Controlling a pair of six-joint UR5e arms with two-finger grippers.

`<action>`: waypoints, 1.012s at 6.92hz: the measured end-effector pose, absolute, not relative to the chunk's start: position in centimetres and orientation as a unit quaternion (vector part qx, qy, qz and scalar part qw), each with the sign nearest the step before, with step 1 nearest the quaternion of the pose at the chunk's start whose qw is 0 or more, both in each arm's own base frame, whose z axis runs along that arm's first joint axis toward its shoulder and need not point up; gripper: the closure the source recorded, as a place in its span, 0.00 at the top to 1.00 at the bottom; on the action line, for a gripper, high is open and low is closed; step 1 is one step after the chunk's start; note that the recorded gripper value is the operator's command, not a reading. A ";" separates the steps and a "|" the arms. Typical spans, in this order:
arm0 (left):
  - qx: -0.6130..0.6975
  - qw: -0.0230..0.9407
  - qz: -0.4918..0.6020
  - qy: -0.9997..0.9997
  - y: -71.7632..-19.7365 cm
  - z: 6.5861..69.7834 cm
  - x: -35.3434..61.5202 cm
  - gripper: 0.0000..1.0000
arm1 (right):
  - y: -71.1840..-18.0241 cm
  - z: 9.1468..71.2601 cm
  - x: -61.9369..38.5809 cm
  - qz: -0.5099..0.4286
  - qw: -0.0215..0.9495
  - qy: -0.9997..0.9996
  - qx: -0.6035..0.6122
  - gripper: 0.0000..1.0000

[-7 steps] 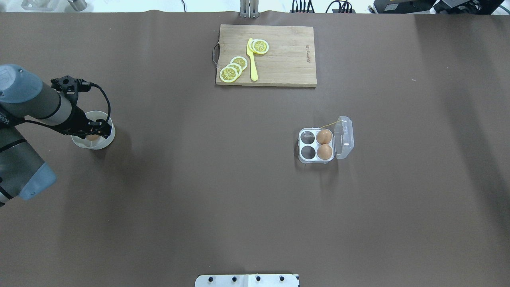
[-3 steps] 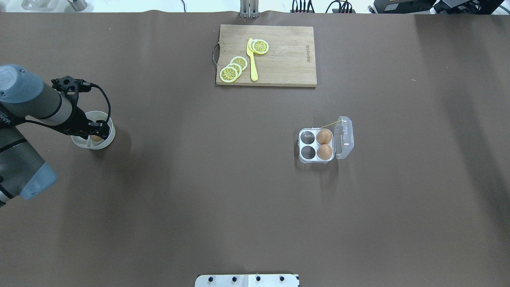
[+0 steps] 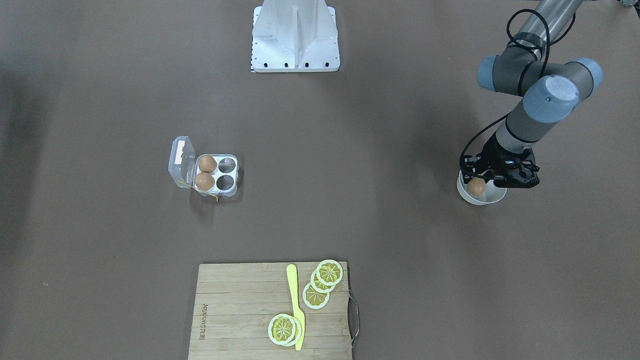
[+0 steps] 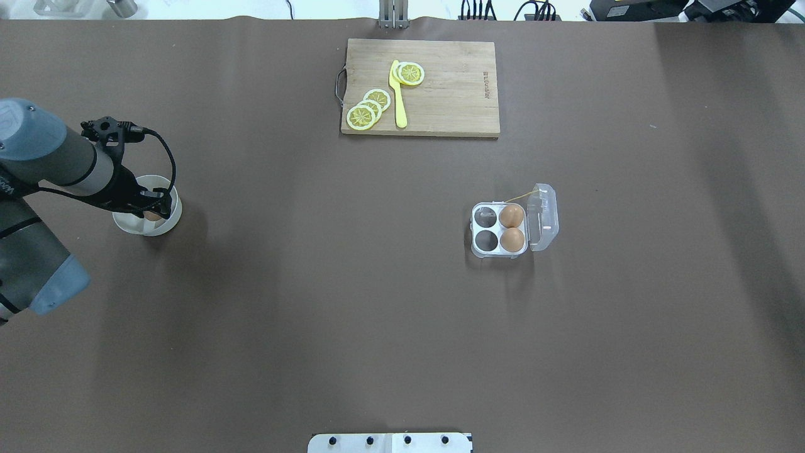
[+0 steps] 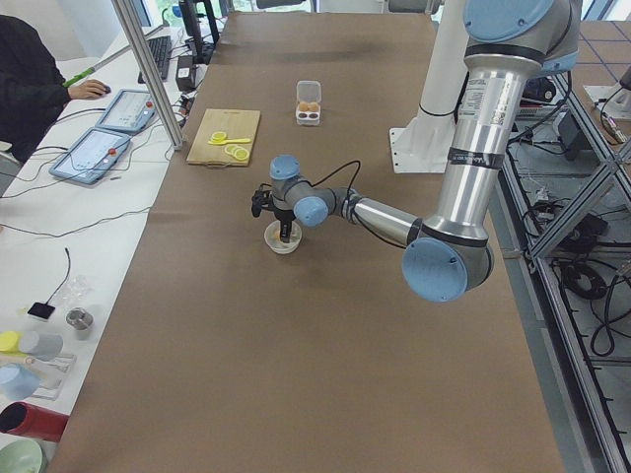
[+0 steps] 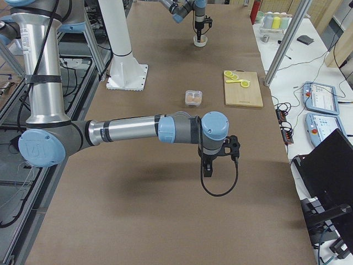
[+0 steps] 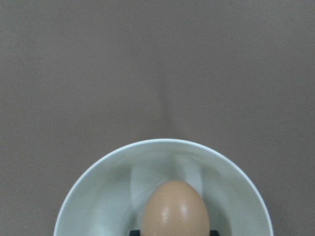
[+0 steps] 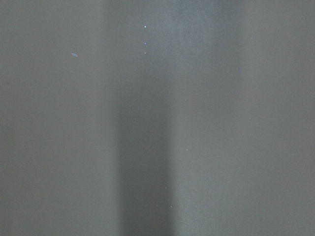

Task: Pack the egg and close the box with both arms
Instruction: 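Close the left gripper on the brown egg and lift it from the bowl, then carry the egg with the left gripper over the clear egg box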

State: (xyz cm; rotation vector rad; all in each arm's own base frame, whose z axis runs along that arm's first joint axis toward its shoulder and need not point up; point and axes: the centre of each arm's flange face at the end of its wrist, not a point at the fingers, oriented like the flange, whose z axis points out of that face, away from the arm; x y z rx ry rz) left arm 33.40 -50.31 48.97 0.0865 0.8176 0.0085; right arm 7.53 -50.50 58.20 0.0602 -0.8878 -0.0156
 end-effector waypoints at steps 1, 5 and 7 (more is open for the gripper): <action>0.043 0.916 0.004 0.398 -50.3 48.8 33.3 0.32 | -50.5 58.2 7.5 -0.007 0.903 -0.429 0.029 1.00; 0.058 0.912 -0.004 0.406 -47.2 47.9 29.0 0.00 | -50.6 58.1 7.5 -0.007 0.903 -0.430 0.029 1.00; 0.084 0.897 -0.029 0.432 -46.8 43.3 28.0 0.00 | -50.5 57.6 7.5 -0.007 0.902 -0.430 0.032 1.00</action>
